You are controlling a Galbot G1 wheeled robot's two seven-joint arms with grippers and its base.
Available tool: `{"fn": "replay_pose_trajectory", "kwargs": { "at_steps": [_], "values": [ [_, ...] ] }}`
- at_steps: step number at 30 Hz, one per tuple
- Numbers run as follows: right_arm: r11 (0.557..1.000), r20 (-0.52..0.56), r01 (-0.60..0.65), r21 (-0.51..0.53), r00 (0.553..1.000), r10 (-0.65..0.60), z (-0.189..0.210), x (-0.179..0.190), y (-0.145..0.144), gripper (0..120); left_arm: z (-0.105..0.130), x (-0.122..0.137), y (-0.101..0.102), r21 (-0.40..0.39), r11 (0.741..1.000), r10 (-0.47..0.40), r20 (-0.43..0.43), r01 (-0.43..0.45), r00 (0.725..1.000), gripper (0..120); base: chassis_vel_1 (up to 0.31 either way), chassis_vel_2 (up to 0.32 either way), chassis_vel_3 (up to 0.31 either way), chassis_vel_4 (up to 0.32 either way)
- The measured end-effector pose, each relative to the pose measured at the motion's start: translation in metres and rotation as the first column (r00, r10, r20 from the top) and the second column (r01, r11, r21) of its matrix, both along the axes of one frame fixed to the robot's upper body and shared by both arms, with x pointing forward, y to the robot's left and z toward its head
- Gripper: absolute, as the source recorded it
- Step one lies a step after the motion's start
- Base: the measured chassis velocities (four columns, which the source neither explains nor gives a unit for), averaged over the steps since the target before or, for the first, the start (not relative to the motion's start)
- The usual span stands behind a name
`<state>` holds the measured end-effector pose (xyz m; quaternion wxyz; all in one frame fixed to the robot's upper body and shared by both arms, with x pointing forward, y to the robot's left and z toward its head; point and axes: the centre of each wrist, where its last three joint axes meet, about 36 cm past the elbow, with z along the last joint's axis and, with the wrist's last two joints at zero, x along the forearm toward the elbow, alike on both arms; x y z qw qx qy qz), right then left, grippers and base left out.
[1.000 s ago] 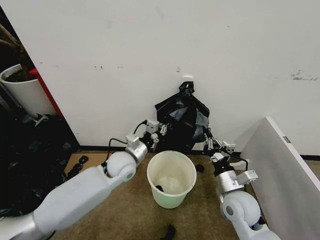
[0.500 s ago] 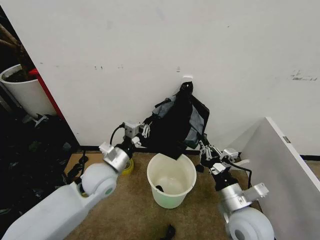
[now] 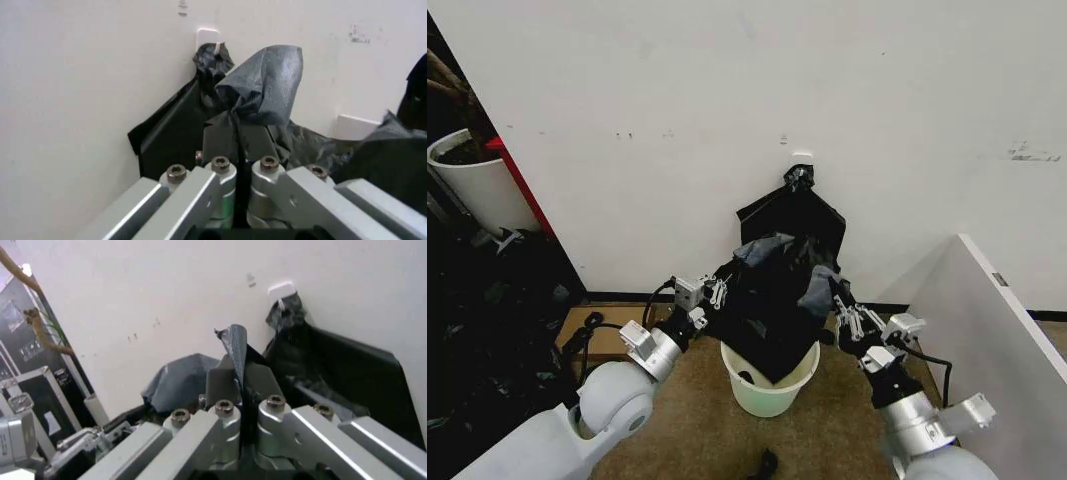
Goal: Place the garbage bag over the trash bin.
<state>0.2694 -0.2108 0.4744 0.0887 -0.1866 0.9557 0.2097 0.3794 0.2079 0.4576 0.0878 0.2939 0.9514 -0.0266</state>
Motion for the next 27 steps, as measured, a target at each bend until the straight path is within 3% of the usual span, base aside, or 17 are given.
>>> {"fn": "replay_pose_trajectory", "kwargs": {
  "at_steps": [16, 27],
  "values": [
    [0.999, 0.004, 0.042, 0.012, 0.999, -0.042, -0.027, 0.041, 0.001, 0, -0.035, 0.043, -0.033, -0.079, 0.997, 0.020, -0.018, -0.021, 1.000, 0, 0.000, 0.000, 0.000, 0.000],
    [0.997, -0.031, 0.065, -0.029, 0.997, -0.065, -0.047, 0.036, -0.014, 0, -0.091, 0.034, -0.071, -0.137, 0.989, 0.042, -0.140, -0.061, 0.989, 0, 0.000, 0.000, 0.000, 0.000]
  ]
}}
